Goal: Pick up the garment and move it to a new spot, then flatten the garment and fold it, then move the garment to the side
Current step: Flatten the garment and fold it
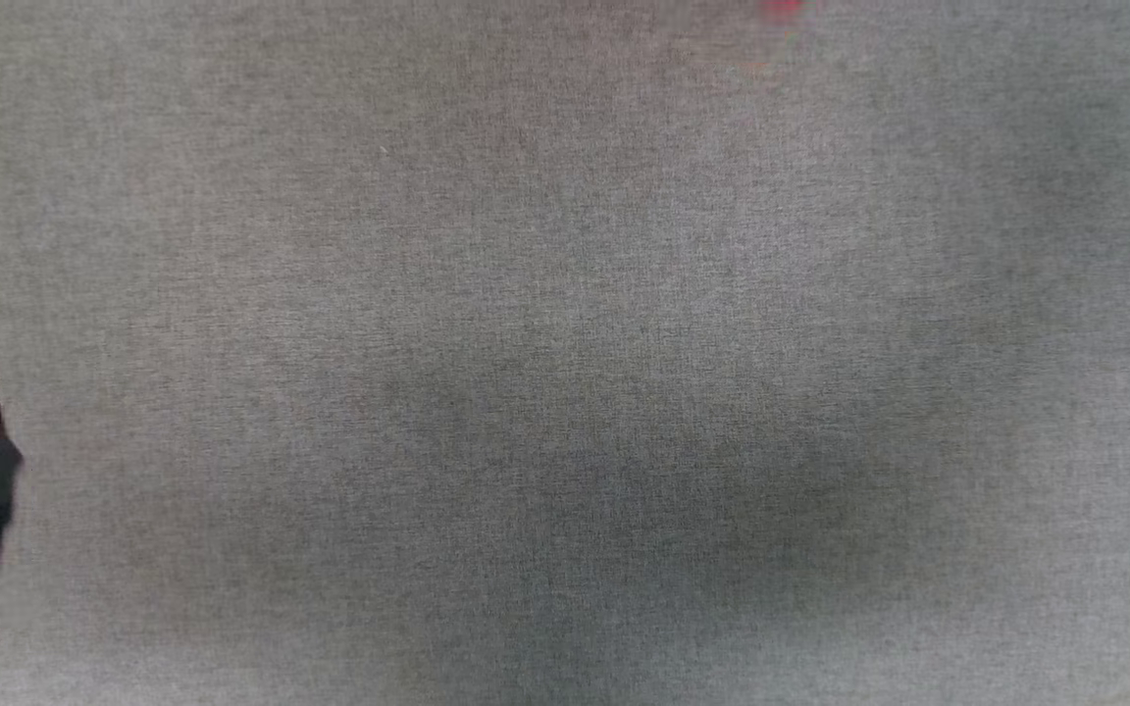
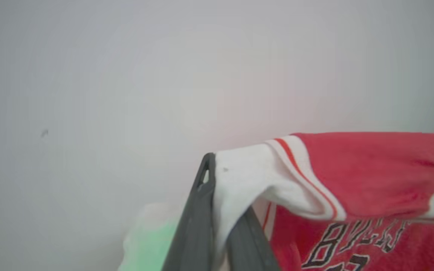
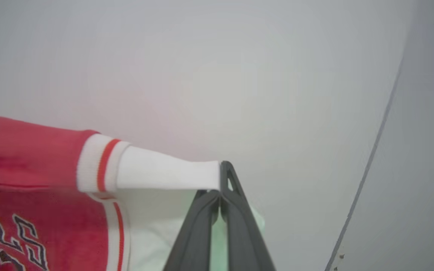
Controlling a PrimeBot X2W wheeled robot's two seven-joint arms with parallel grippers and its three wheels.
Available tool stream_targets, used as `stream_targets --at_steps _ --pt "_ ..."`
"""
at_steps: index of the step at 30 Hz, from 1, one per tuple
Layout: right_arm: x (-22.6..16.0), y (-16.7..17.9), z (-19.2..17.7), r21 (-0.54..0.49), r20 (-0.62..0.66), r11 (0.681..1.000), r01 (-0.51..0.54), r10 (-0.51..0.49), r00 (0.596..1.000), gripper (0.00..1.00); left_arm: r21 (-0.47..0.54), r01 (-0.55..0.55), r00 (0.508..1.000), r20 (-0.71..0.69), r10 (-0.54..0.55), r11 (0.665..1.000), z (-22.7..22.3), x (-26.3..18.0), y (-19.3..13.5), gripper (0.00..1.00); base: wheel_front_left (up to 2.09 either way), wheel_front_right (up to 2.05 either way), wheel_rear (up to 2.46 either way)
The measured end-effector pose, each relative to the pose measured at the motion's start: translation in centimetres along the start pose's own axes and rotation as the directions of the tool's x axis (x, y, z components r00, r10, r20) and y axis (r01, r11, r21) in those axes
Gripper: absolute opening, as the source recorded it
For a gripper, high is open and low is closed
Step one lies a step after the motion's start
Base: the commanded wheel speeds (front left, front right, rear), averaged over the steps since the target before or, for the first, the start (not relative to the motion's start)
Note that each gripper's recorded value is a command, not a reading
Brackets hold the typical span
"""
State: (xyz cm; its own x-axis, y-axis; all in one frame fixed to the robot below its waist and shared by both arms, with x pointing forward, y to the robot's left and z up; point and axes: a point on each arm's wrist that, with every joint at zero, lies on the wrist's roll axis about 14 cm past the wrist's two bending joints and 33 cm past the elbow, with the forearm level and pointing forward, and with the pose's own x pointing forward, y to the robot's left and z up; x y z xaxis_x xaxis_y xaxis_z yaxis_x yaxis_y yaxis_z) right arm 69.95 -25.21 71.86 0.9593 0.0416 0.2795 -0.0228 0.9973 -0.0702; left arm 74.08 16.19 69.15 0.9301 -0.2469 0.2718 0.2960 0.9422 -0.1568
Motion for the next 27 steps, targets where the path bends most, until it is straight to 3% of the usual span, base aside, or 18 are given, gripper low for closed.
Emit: stream_targets --at_steps 4,10,14,18,22,27 --pt "0.7 -1.2 4.4 0.005 0.106 0.999 0.047 -0.047 0.993 0.0 -0.055 0.02 0.992 0.125 -0.013 0.998 5.2 0.5 -1.3 0.0 0.0 0.0 0.0" --pt "0.2 -0.6 2.7 -0.029 0.04 0.999 0.025 -0.024 0.999 0.0 -0.066 0.055 0.997 0.061 -0.051 0.996 3.9 -0.6 -2.5 0.0 0.0 0.0 0.0" --pt "-2.5 0.0 -4.7 -0.034 -0.142 0.999 -0.018 0.013 0.99 0.0 -0.139 0.12 0.982 -0.129 -0.138 0.983 -3.7 -4.3 -4.1 0.0 0.0 0.0 0.0" --pt "-7.1 0.8 -11.9 -0.017 -0.329 0.997 -0.078 0.068 0.942 0.0 -0.256 0.139 0.945 -0.256 -0.206 0.957 -10.0 -10.2 -4.9 0.0 0.0 0.0 0.0" --pt "-12.4 1.1 -16.1 0.046 -0.446 0.994 -0.102 0.112 0.888 0.0 -0.338 0.091 0.892 -0.39 -0.227 0.937 -15.2 -17.2 -4.9 0.0 0.0 0.0 0.0" --pt "-19.3 0.5 -19.1 0.11 -0.563 0.99 -0.086 0.133 0.816 0.0 -0.439 0.017 0.826 -0.5 -0.26 0.899 -18.6 -24.8 -6.4 0.0 0.0 0.0 0.0"
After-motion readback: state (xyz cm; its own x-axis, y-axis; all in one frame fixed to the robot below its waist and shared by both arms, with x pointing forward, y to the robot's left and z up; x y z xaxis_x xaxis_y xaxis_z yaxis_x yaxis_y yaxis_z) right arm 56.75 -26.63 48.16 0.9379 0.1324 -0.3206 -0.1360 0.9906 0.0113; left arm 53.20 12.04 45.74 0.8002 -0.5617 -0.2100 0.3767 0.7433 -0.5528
